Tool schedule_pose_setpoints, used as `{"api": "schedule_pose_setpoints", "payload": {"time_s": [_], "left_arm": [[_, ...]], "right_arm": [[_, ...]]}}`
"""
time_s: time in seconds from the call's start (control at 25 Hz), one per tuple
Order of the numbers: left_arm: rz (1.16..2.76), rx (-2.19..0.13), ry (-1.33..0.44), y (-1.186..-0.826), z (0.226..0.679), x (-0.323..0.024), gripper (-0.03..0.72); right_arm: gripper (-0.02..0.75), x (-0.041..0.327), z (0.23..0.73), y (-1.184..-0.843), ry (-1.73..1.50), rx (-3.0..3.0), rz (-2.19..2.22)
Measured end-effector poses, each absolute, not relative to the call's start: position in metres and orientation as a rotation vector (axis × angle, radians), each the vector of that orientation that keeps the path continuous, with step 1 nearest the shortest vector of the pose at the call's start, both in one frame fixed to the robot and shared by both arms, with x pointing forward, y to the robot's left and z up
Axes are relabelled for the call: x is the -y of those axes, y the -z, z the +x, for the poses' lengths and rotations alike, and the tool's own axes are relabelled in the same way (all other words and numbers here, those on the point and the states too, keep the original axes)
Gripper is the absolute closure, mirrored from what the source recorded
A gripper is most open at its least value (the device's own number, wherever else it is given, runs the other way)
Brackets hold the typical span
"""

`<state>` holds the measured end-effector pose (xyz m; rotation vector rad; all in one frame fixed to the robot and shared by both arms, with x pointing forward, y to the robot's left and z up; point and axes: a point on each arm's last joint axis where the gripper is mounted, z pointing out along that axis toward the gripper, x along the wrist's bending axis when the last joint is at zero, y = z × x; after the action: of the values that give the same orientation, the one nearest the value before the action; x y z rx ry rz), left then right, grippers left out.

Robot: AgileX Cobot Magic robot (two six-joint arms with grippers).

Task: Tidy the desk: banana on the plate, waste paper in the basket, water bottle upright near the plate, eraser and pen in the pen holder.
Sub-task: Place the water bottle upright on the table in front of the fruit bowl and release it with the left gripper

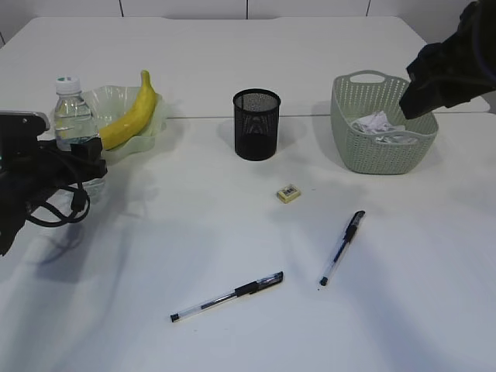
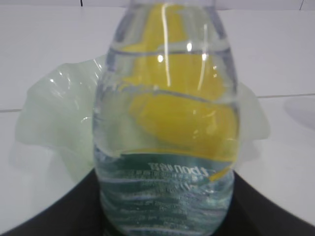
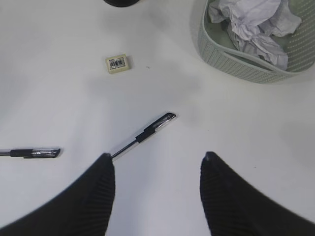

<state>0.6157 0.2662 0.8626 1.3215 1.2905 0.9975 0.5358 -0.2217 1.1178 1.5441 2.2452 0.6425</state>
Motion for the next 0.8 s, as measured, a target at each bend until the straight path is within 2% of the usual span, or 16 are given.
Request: {"api": "schedule_pose_setpoints", "payload": {"time_s": [0.4,0.6,0.8], "left_arm": [[1.373,-1.223,-0.967,-0.8625,0.6153,-0.2601,0.302],[1.380,-1.217,-0.962,-0.8619,0.6142,-0.2595,0.255],[1.374,-1.214,-0.962,-0.8598,0.6079,-0.2599,0.241]], "right_arm": [[0.328,0.2219,0.5351,-1.1174,-0.636,-2.248,1.556],[0.328,0.2219,0.5351,-1.1174,-0.636,-2.248,1.556],[0.328,0.2219,0.5351,-1.1174,-0.636,-2.248,1.556]]}}
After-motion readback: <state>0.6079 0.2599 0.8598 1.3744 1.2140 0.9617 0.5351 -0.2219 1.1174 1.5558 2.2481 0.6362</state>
